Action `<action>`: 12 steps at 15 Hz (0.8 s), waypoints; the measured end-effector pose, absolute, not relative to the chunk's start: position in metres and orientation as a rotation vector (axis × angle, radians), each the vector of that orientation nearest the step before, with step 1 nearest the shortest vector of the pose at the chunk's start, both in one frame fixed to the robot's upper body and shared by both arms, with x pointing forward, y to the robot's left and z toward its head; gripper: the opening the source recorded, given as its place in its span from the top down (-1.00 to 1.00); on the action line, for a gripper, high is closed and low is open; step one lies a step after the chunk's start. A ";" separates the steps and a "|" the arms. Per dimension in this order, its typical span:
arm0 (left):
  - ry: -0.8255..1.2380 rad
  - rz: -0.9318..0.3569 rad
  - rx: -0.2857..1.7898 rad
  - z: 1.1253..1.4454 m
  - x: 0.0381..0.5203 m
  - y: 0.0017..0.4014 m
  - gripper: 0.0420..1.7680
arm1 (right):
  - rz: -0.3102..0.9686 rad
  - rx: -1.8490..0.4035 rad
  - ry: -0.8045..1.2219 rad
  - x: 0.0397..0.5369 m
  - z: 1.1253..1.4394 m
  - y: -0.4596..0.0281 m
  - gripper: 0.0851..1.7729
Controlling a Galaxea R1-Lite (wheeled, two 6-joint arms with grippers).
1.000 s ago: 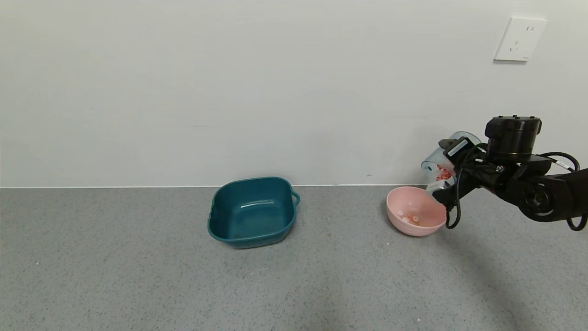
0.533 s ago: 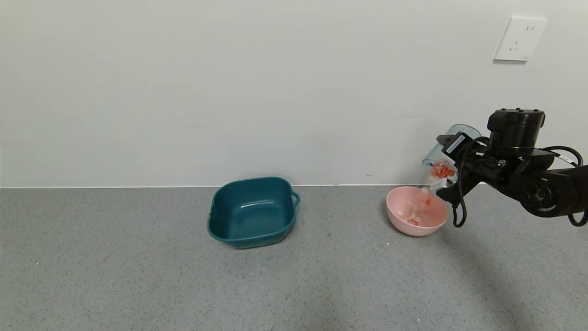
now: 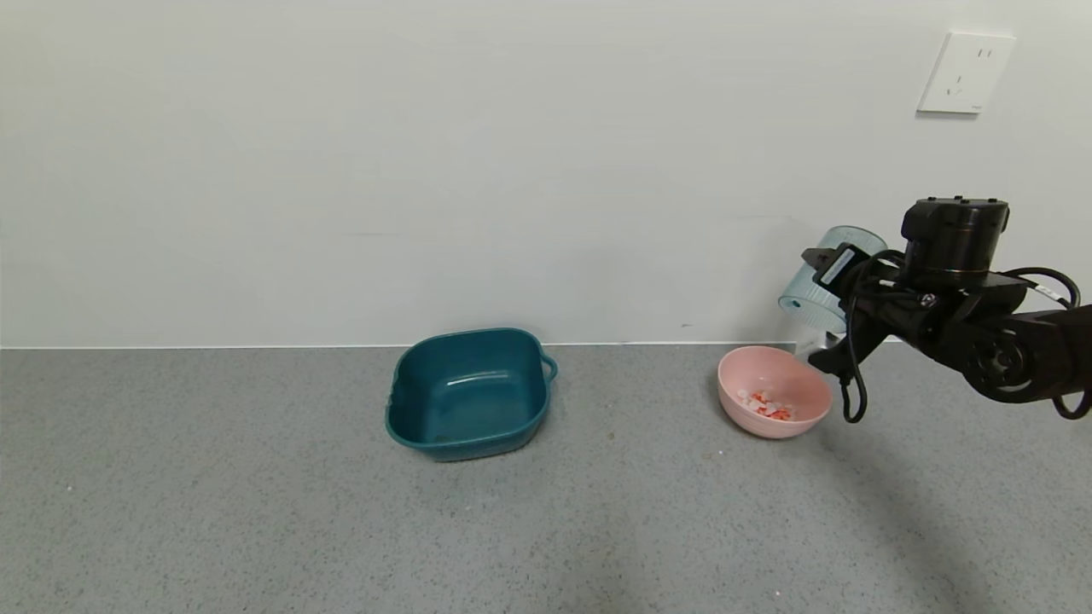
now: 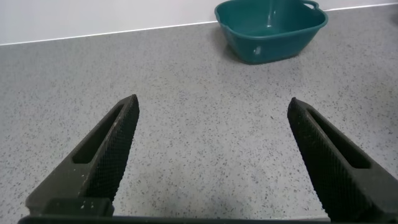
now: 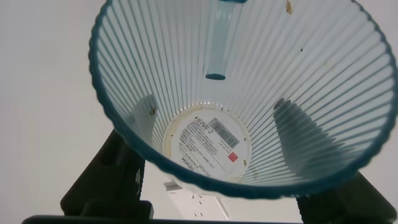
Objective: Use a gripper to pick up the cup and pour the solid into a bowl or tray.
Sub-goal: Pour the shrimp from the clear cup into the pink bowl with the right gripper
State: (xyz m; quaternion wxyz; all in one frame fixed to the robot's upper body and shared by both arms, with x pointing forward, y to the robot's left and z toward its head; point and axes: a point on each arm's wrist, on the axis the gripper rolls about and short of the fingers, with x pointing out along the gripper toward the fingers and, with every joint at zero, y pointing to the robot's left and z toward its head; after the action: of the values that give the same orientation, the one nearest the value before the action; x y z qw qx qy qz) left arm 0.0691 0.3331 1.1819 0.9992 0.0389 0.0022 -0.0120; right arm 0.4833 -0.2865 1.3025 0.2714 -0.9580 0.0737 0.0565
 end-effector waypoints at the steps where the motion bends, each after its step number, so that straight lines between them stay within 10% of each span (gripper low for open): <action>1: 0.004 -0.024 0.078 1.182 0.069 0.333 -0.94 | 0.152 -2.580 0.197 0.483 1.303 -0.287 -0.48; 12: 0.004 -0.024 0.077 1.182 0.069 0.333 -0.94 | 0.143 -2.096 0.194 0.468 1.298 -0.274 -0.48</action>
State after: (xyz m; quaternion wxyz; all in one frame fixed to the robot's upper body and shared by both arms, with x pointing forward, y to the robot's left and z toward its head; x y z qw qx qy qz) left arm 0.0691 0.3331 1.1819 0.9992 0.0387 0.0022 -0.0120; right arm 0.4676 -0.2738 1.2985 0.4932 -0.8642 0.0798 0.0590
